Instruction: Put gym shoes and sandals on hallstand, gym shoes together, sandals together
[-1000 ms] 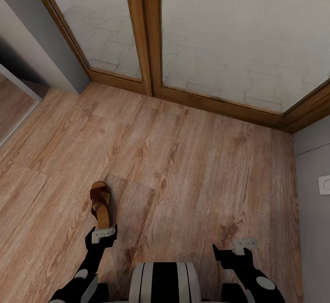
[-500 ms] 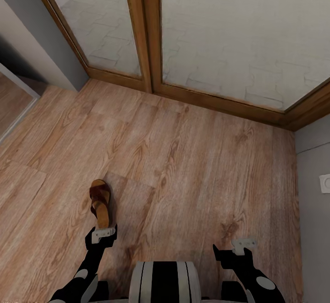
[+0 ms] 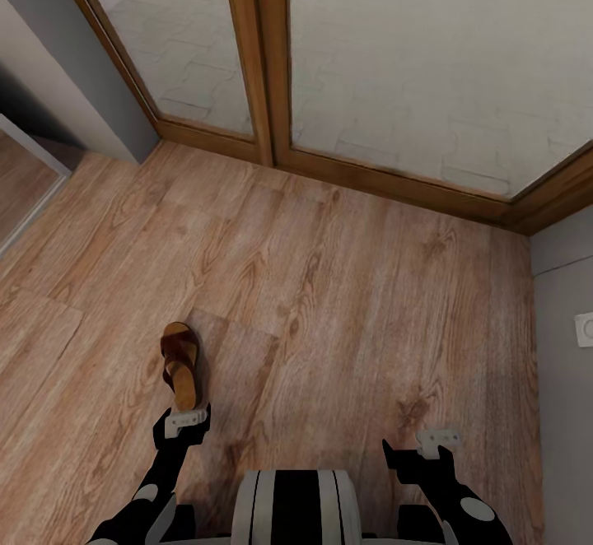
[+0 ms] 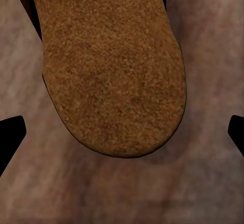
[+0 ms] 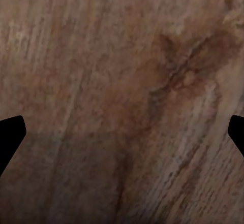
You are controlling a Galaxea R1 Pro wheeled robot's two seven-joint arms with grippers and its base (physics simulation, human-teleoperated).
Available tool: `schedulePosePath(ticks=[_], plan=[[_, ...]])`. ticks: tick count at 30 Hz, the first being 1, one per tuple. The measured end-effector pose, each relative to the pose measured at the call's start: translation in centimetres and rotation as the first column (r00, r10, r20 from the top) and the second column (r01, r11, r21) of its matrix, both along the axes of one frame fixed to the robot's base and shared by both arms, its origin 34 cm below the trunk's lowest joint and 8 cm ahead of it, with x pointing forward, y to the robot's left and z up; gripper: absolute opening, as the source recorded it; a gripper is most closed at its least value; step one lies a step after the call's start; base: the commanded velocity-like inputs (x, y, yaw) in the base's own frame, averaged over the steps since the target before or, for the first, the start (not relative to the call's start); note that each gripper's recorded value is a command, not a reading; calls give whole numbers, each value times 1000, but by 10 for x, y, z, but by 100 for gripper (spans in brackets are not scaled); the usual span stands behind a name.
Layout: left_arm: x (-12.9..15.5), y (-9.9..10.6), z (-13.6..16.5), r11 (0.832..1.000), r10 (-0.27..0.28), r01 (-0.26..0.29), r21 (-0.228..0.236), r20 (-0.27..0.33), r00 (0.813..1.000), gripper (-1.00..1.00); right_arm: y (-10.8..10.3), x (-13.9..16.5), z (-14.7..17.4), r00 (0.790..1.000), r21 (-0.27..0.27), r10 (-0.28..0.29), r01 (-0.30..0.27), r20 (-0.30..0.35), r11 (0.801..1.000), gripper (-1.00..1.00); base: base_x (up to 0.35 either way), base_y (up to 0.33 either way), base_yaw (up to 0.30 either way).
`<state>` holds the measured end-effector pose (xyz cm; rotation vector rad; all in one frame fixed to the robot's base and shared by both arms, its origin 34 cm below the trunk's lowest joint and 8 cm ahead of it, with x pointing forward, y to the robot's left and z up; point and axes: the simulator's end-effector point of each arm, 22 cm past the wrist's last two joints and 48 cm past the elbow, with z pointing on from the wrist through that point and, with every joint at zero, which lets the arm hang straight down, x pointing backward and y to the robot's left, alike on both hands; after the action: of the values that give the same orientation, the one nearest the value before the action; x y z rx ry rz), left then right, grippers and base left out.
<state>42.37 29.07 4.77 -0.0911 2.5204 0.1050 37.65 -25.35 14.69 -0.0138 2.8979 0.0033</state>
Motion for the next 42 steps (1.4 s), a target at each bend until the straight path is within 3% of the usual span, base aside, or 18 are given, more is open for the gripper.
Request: schedulePosePath(ticks=[24, 25, 42], plan=[[0, 0, 0, 1000, 0, 0, 1, 0, 1000, 100, 0, 0, 0, 1000, 0, 0, 0, 0, 1000, 100, 31, 0, 0], [0, 0, 0, 1000, 1, -1, 1, 0, 1000, -100, 0, 0, 0, 1000, 0, 0, 0, 0, 1000, 100, 0, 0, 0], [0, 1, 0, 1000, 5, -5, -1, 1, 1000, -100, 0, 0, 0, 1000, 0, 0, 0, -1, 1000, 100, 0, 0, 0]])
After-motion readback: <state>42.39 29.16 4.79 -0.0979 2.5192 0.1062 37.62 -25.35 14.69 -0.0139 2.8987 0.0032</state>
